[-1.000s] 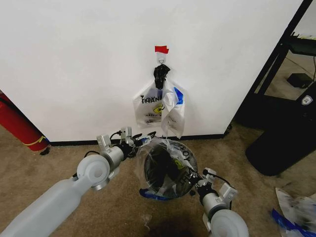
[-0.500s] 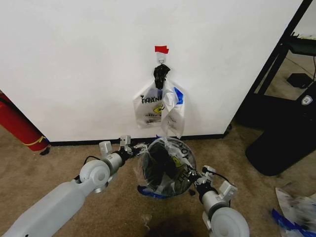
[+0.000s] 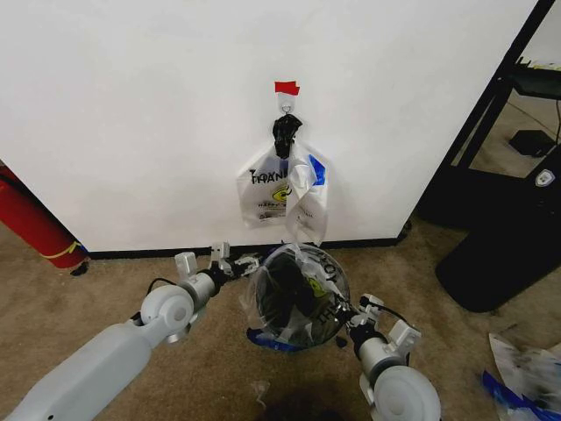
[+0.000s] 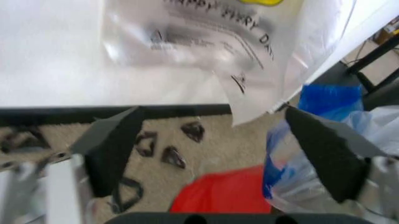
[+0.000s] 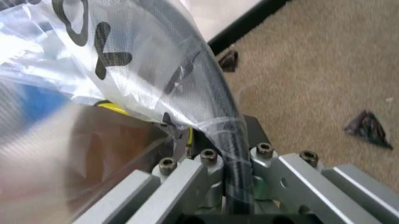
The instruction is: Pick up the garbage bag from the wall and place it over the trash bin.
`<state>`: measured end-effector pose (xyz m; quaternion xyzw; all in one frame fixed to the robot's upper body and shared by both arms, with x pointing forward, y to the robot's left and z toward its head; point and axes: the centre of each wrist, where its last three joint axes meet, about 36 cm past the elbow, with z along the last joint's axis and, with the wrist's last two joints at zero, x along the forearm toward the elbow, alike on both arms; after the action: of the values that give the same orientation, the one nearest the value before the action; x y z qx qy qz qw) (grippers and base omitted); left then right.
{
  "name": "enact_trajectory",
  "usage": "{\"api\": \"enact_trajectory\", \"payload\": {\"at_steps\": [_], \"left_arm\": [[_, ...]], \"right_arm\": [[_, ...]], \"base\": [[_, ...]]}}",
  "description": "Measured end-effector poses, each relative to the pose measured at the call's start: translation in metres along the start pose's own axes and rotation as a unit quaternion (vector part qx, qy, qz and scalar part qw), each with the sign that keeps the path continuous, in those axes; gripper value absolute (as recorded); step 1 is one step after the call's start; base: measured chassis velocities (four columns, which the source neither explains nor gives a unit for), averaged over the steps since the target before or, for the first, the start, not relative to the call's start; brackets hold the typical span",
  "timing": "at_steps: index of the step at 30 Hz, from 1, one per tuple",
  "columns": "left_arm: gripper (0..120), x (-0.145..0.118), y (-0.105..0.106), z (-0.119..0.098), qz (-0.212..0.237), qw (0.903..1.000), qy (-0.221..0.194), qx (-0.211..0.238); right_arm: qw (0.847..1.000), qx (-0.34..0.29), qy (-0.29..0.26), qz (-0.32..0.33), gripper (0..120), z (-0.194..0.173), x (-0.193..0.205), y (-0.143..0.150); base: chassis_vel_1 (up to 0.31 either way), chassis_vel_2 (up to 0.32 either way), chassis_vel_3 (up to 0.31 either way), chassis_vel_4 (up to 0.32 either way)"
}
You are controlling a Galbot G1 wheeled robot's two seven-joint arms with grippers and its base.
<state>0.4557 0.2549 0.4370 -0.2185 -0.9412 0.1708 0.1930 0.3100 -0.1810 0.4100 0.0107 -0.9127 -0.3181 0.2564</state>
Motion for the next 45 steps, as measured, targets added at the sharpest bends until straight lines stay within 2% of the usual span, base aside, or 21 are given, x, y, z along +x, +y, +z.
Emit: {"api": "enact_trajectory", "payload": {"at_steps": [2,8,14,16,21,22,27,29,35,40,44,45], "left_arm": [[98,0.005,0.000,-0.002,-0.009,0.9997,-0.012,-0.019],[100,0.018,-0.006,-0.007,-0.036,0.9960,-0.054,-0.060],[100,0.028,-0.030,-0.002,-0.061,0.9812,-0.143,-0.114],[100,0.033,-0.032,0.003,-0.066,0.9781,-0.154,-0.123],[100,0.081,-0.032,0.029,-0.121,0.9618,-0.208,-0.130],[100,0.081,-0.032,0.029,-0.121,0.9618,-0.208,-0.130],[100,0.125,-0.035,0.042,-0.147,0.9464,-0.254,-0.136],[100,0.142,-0.036,0.051,-0.162,0.9420,-0.263,-0.132],[100,0.170,-0.050,0.063,-0.191,0.9328,-0.282,-0.120],[100,0.174,-0.057,0.065,-0.196,0.9311,-0.286,-0.113],[100,0.173,-0.058,0.064,-0.194,0.9318,-0.286,-0.110],[100,0.173,-0.058,0.064,-0.194,0.9318,-0.286,-0.110]], "right_arm": [[1.000,-0.004,0.010,0.005,0,-0.002,-0.001,0.001],[0.999,-0.012,0.028,0.023,0,-0.014,-0.006,0.002],[0.997,-0.019,0.046,0.059,0,-0.030,-0.005,-0.006],[0.997,-0.018,0.050,0.063,0,-0.030,-0.006,-0.006],[0.995,-0.006,0.079,0.064,0,-0.029,-0.024,0.004],[0.995,-0.006,0.079,0.064,0,-0.029,-0.024,0.004],[0.994,0.010,0.095,0.050,0,-0.032,-0.038,0.008],[0.994,0.016,0.102,0.043,0,-0.031,-0.047,0.009],[0.992,0.031,0.115,0.034,0,-0.024,-0.070,0.014],[0.991,0.040,0.122,0.025,0,-0.023,-0.077,0.020],[0.991,0.044,0.124,0.013,14,-0.022,-0.077,0.020],[0.991,0.044,0.124,0.013,14,-0.022,-0.077,0.020]], "base": [[0.000,0.000,0.000,0.000],[0.000,0.000,0.000,0.000],[0.000,0.000,0.000,0.000],[0.000,0.000,0.000,0.000],[0.000,0.000,0.000,0.000],[0.000,0.000,0.000,0.000],[0.000,0.000,0.000,0.000],[0.000,0.000,0.000,0.000],[0.000,0.000,0.000,0.000],[0.000,0.000,0.000,0.000],[0.000,0.000,0.000,0.000],[0.000,0.000,0.000,0.000]]}}
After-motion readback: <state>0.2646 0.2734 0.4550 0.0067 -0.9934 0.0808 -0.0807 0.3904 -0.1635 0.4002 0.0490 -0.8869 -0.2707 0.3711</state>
